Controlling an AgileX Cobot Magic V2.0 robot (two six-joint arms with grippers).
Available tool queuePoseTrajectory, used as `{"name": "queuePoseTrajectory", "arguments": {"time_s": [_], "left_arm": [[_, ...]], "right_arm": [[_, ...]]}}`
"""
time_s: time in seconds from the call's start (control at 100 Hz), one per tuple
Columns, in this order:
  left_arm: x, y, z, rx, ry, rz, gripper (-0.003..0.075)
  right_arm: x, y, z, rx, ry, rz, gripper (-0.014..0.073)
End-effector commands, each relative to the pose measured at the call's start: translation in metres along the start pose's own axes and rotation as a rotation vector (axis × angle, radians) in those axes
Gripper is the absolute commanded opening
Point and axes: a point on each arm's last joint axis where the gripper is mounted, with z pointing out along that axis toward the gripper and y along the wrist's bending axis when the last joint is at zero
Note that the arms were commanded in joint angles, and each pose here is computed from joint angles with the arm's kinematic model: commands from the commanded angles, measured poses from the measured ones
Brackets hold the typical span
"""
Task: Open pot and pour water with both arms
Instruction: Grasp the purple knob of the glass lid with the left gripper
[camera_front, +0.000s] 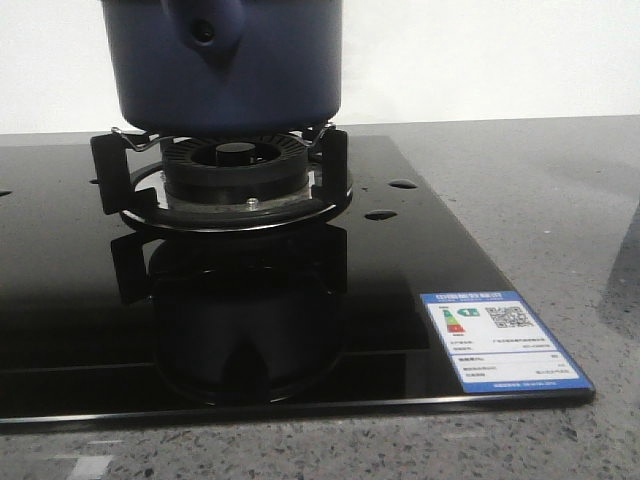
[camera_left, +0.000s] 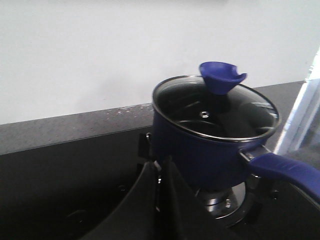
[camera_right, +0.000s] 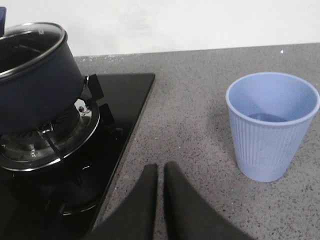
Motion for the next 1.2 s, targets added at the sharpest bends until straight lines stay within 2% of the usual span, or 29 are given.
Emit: {"name": "queuePoseTrajectory", "arguments": {"time_s": [0.0, 0.09, 0.16, 0.29, 0.36, 0.82, 1.19], "left_arm": [[-0.016, -0.003, 0.004, 0.043, -0.085, -0.001, 0.0000], [-0.017, -0.006, 0.012, 0.091, -0.081, 0.020, 0.0073], [-0.016, -0.007, 0.019, 0.120, -0.074, 0.020, 0.0174], [-0.014, -0.008, 0.033, 0.162, -0.051, 0.007, 0.0413], [-0.013, -0.008, 0.040, 0.179, -0.037, -0.002, 0.0479], [-0.040, -0.014, 0.109, 0.290, 0.043, 0.029, 0.0459], [-0.048, -0.018, 0.166, 0.334, 0.096, 0.063, 0.0460]], "right_arm": [[-0.015, 0.000, -0.002, 0.012, -0.068, -0.014, 0.0176], [-0.015, 0.000, -0.002, 0.012, -0.068, -0.014, 0.0403], [-0.015, 0.000, -0.002, 0.011, -0.068, -0.011, 0.0512], [-0.016, 0.001, -0.002, 0.004, -0.071, 0.002, 0.0524], [-0.016, 0.001, -0.002, 0.003, -0.072, 0.004, 0.0524], [-0.016, 0.001, -0.002, 0.003, -0.072, 0.004, 0.0524], [-0.016, 0.001, -0.002, 0.003, -0.072, 0.004, 0.0524]]}}
